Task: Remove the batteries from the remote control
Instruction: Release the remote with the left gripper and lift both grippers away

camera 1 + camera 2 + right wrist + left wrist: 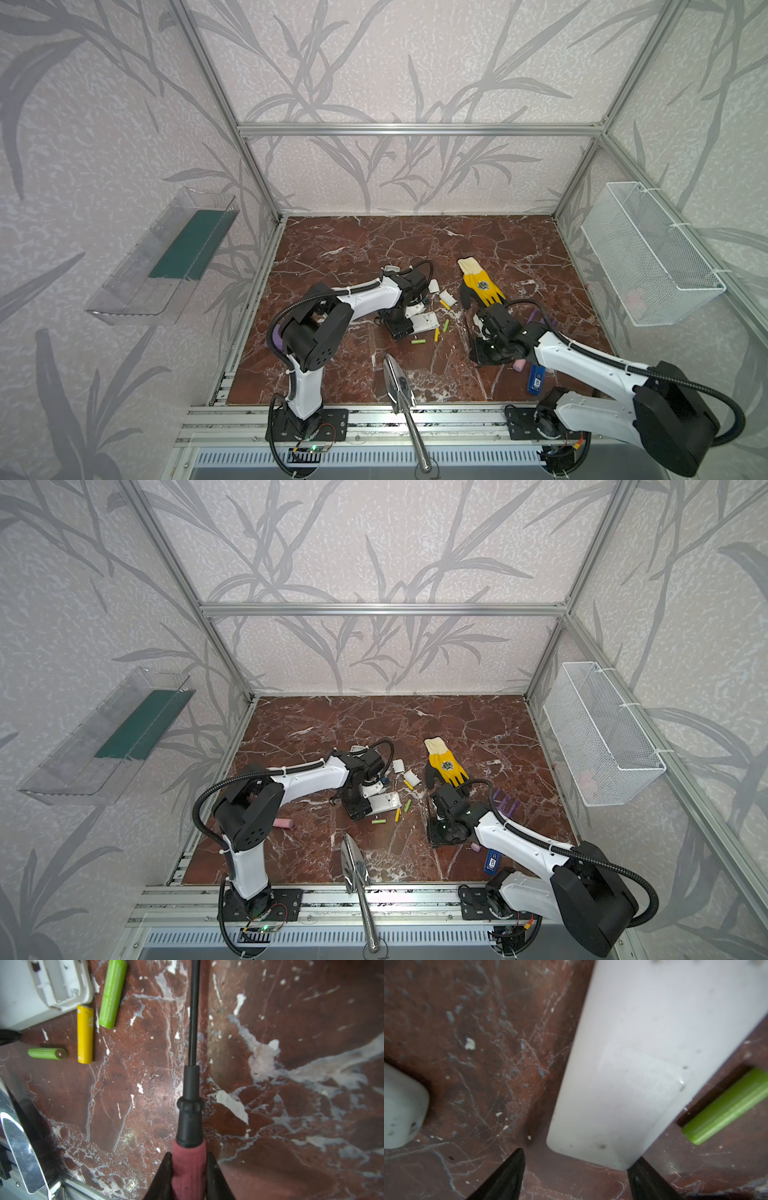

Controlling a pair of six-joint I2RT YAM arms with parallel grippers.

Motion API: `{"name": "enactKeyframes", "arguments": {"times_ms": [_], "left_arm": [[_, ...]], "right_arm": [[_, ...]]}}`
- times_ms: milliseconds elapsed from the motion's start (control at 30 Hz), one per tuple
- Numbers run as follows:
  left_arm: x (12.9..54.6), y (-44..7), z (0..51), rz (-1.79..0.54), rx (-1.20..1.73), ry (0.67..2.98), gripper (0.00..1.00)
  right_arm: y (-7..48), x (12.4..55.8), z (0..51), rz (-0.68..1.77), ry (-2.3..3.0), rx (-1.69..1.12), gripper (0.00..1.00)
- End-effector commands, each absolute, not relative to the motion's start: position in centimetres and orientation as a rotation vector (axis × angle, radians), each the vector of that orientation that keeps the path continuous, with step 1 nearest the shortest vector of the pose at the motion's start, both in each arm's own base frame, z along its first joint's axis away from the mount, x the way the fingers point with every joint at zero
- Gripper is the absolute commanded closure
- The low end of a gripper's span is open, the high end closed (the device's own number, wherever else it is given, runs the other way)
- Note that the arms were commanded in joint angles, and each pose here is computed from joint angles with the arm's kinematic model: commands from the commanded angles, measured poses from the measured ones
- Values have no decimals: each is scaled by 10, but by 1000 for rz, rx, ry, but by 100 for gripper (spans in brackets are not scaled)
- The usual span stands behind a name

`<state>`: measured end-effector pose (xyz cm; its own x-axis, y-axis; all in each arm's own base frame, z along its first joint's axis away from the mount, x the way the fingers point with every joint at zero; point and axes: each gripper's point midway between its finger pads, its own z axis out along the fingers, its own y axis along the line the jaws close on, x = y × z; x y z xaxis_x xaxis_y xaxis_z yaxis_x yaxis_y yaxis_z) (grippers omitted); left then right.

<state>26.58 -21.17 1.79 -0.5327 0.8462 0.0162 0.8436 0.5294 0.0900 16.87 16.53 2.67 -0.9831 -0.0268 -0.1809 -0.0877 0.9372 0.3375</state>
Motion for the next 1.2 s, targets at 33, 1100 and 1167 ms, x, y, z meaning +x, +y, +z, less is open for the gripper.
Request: {"name": "enactKeyframes", "arguments": {"times_ms": [33,1100,1167], "left_arm": [[273,-202,28,205,1451,2698,21],[298,-188,90,133,1031,2531,1],[299,-186,94,127,1005,2515,1]], "right_arm": [[159,172,23,447,2921,-103,100],[153,186,11,309,2917,-159,56],[154,189,14,316,2905,-169,51]]}}
